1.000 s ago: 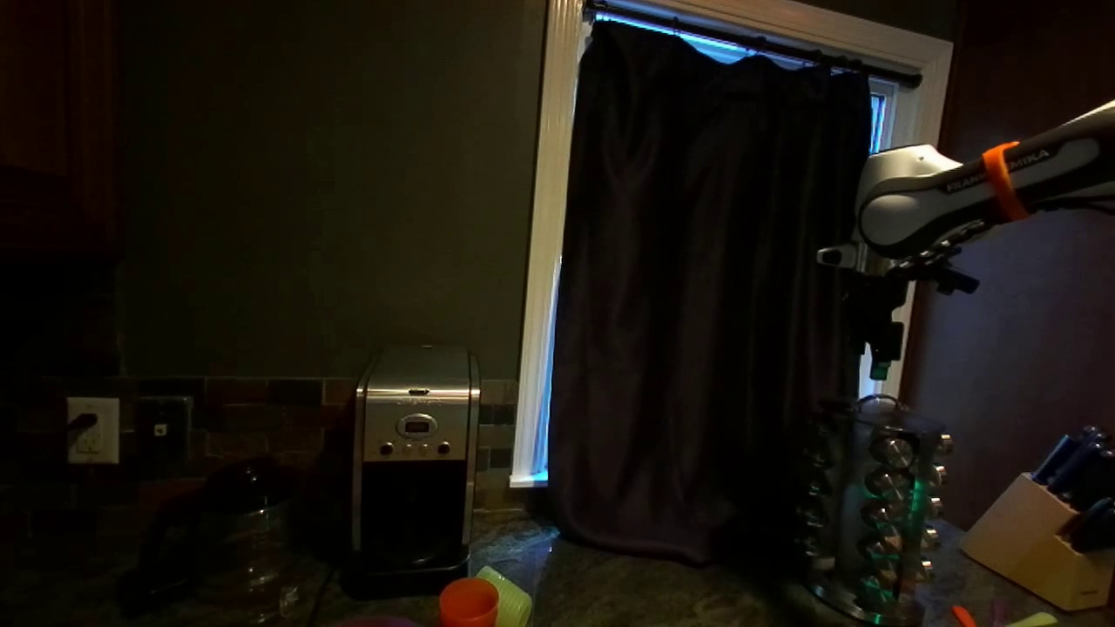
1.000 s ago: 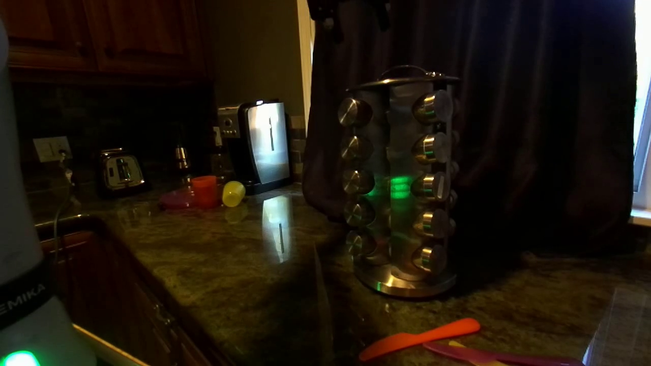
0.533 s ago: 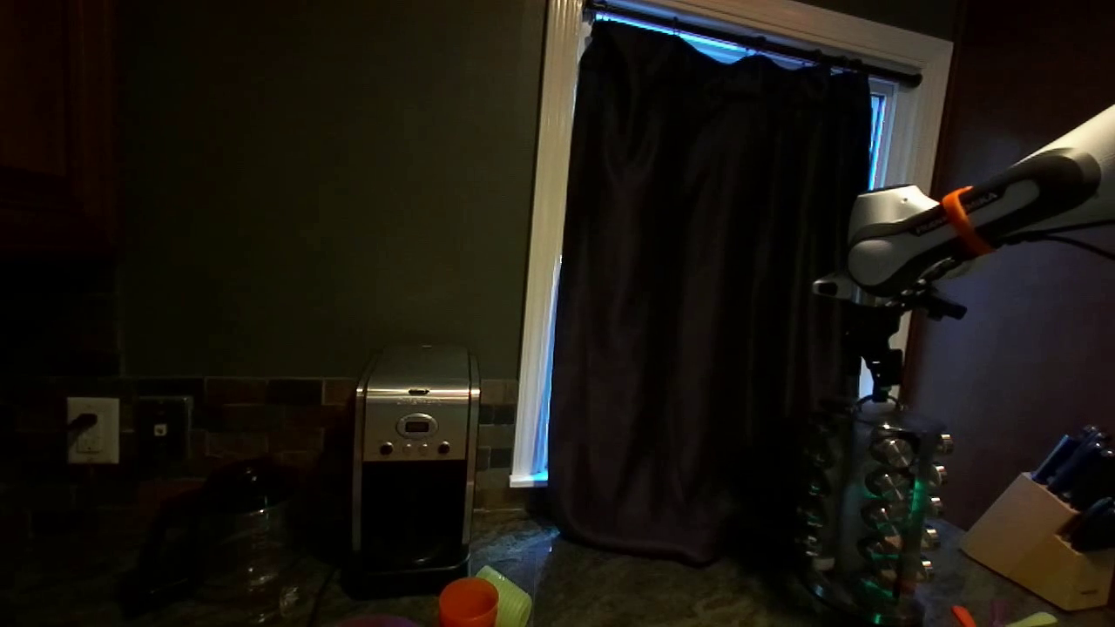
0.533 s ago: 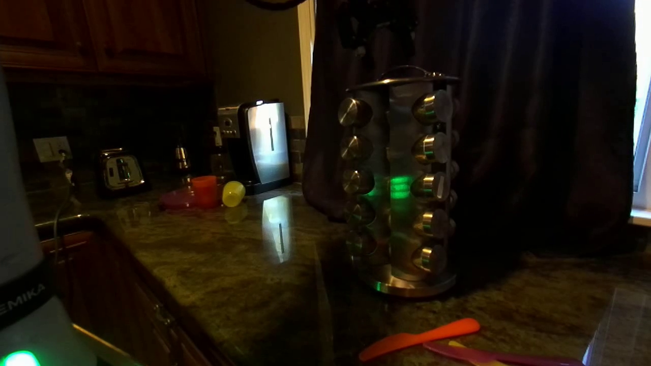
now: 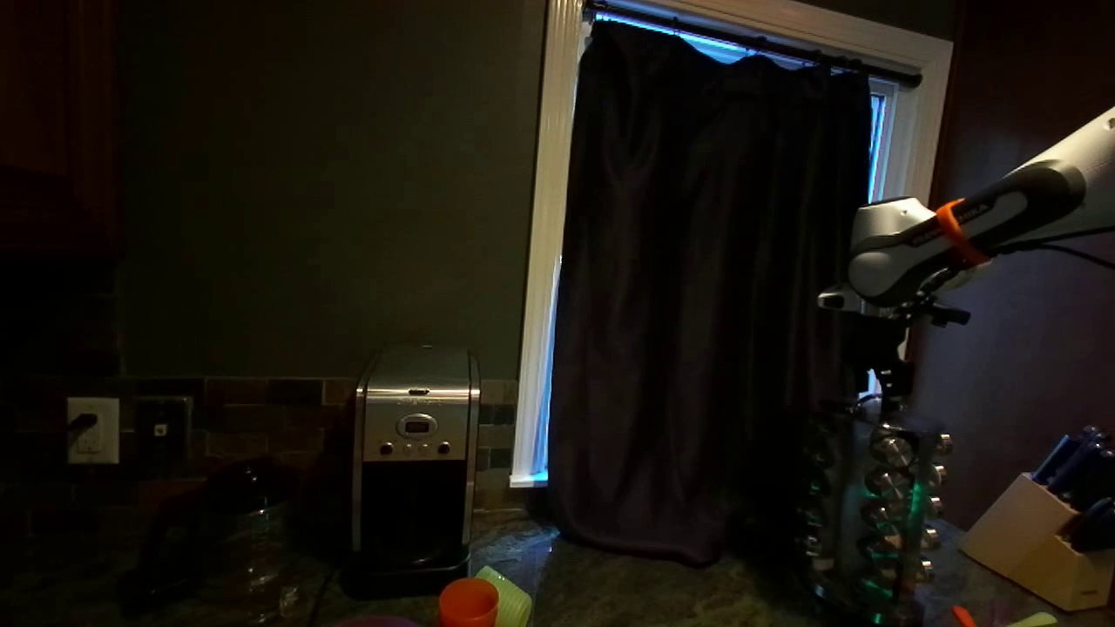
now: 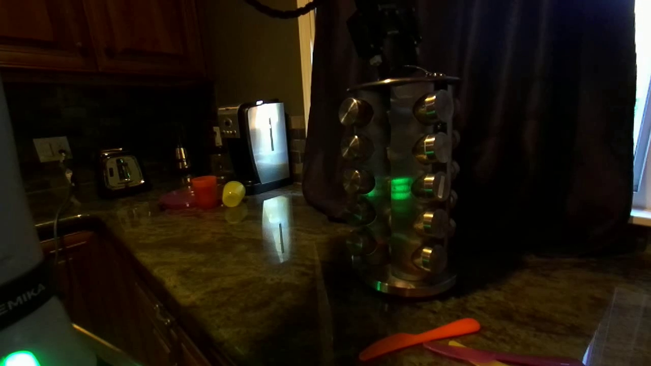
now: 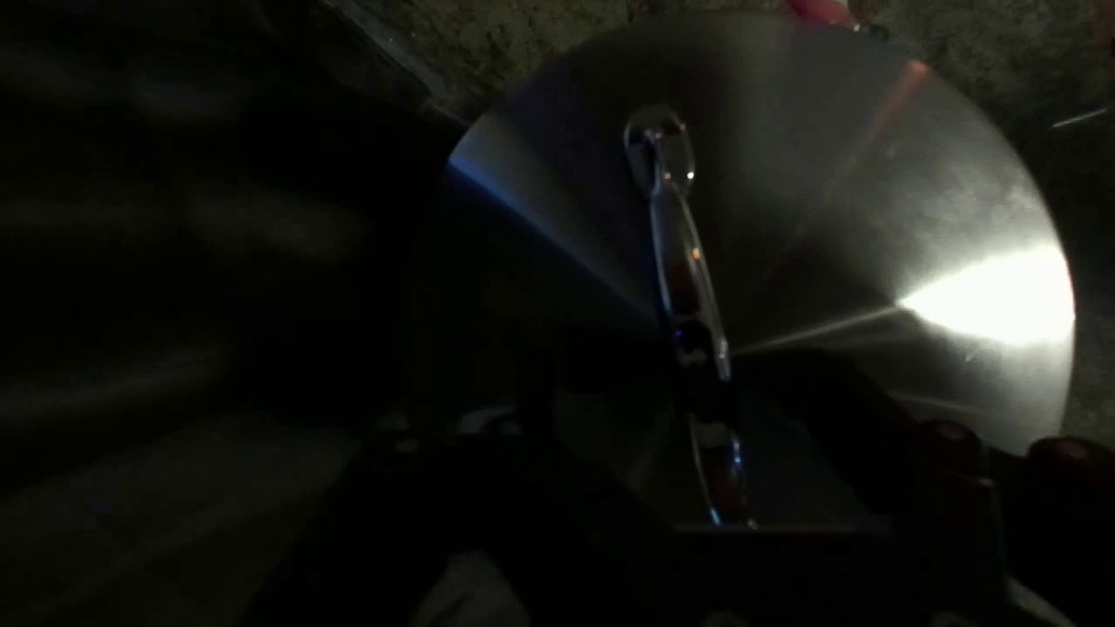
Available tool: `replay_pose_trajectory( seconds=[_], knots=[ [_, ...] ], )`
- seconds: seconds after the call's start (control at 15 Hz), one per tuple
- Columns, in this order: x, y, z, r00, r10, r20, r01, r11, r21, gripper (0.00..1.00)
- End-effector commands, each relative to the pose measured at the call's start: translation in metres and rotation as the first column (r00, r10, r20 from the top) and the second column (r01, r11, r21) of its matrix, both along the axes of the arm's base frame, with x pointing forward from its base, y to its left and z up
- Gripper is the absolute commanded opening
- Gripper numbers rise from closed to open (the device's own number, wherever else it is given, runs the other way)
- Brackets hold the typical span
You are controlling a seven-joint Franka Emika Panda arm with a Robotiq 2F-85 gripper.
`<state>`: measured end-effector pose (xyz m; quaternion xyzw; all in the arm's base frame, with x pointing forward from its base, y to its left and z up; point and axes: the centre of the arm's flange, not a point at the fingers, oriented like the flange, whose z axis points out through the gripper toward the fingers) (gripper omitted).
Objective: Move the seasoning rack to the left
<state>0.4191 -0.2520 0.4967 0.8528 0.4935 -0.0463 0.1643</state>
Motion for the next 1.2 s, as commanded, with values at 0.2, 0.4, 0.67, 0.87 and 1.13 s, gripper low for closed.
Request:
replay_pose_trajectory(
  seconds=[0.2, 0.4, 0.67, 0.87, 1.13],
  knots=[
    [-0.0082, 0.0059, 0.0006, 0.997, 0.076, -0.034, -0.076, 0.997, 0.003, 0.21],
    [-0.0098, 0.0069, -0.0008, 0.994, 0.093, -0.051, -0.093, 0.996, 0.004, 0.01],
    [-0.0119, 0.0064, -0.0035, 0.993, 0.098, -0.059, -0.098, 0.995, 0.000, 0.05],
    [-0.0148, 0.0053, -0.0035, 0.996, 0.083, -0.044, -0.083, 0.997, 0.002, 0.05],
    [-0.0120, -0.0026, -0.0058, 0.992, 0.093, -0.091, -0.089, 0.995, 0.040, 0.44]
  ],
)
